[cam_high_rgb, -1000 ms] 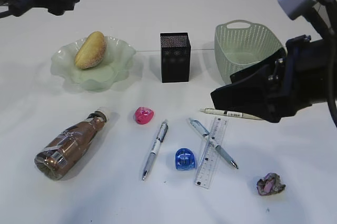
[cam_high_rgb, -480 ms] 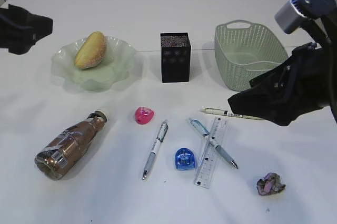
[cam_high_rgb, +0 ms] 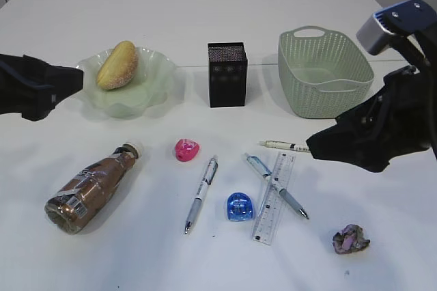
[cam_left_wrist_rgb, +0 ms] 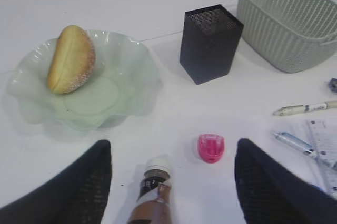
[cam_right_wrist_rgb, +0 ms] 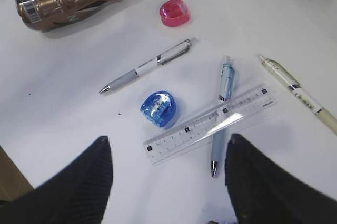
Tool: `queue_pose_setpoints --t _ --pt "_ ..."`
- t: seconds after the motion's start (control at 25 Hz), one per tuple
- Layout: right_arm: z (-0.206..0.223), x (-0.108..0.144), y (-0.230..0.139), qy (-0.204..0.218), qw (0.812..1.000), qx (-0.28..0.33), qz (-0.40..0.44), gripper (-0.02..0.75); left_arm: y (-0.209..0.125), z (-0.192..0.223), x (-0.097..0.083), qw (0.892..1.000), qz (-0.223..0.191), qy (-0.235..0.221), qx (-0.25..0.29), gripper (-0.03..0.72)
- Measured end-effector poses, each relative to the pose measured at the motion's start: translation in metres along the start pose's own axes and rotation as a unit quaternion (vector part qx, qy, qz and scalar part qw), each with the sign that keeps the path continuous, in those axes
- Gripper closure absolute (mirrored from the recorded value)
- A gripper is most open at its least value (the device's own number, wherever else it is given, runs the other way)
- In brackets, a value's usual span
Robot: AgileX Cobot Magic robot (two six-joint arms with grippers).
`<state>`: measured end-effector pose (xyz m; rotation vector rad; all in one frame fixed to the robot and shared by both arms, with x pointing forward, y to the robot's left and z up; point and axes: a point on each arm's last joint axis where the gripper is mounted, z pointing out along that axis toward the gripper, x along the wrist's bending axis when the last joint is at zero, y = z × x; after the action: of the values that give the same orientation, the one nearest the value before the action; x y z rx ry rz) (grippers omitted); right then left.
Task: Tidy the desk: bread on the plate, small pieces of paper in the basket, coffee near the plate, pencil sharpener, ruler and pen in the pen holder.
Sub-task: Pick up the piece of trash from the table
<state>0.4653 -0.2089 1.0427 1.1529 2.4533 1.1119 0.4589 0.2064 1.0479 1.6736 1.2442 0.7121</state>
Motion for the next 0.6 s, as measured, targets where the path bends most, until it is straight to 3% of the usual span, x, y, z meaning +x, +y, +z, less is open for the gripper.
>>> queue_pose_setpoints --t 0.12,0.28,0.6 --pt "0.0000 0.0007 -0.0007 0.004 1.000 0.004 0.001 0.215 -0.0002 -0.0004 -0.0046 0.999 -0.035 -0.026 -0.002 0.174" --pt "0.0000 0.0009 -0.0008 0.005 1.000 0.005 0.002 0.215 0.0007 -0.0009 -0.0105 0.997 -0.049 -0.059 -0.005 0.179" --pt "0.0000 0.0011 -0.0010 0.006 1.000 0.006 0.002 0.215 0.0005 -0.0010 -0.0111 0.998 -0.025 -0.062 -0.005 0.197"
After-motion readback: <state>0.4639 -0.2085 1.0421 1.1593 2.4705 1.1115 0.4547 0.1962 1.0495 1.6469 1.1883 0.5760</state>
